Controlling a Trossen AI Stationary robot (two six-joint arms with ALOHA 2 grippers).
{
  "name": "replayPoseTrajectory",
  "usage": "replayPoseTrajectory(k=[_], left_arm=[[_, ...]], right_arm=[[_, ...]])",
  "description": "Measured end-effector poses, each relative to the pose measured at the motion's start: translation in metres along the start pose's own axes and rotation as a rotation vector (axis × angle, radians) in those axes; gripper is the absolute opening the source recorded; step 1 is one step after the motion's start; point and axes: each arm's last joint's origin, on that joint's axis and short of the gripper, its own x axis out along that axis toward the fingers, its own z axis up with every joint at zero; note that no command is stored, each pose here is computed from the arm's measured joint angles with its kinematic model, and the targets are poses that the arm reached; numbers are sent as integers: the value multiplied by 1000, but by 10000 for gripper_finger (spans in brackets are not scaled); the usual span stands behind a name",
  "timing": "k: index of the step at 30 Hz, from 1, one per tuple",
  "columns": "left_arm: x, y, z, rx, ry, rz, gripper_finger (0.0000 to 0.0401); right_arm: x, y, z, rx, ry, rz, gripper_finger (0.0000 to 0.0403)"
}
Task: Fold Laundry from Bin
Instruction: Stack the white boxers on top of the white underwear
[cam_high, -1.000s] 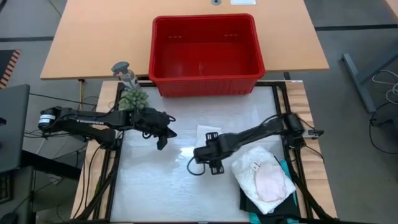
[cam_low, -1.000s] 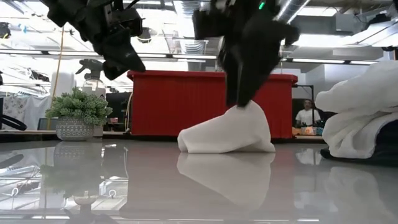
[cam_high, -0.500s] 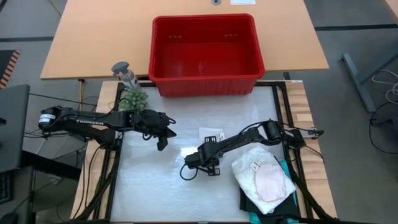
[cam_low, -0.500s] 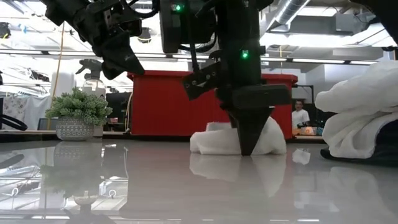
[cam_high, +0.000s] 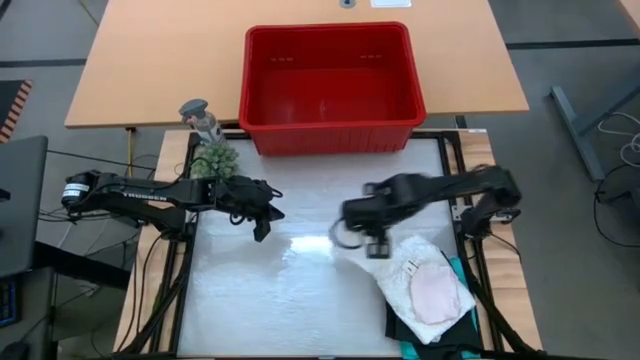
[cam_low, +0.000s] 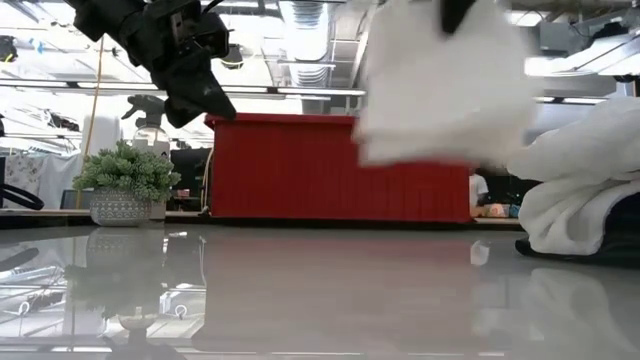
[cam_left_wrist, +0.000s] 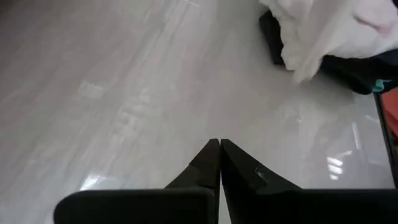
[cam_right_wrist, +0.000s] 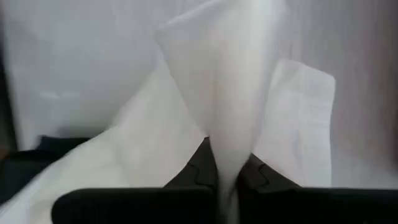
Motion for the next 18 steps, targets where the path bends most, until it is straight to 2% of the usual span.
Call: replayPoseTrajectory(k=[4,9,13,18], left_arm=[[0,-1,2,0,-17,-7,0],[0,1,3,24,-36,13,0],[0,3,5,3,-69,77,0],[0,3,7,-29,-97,96,0]], right_arm=[[-47,-3,-39,90,-49,10,38],[-94,-8,-82,225,-218,9,38],[-104,-7,-102,252,-282,-27,38],[-97,-8,-121,224,-259,-37,38]])
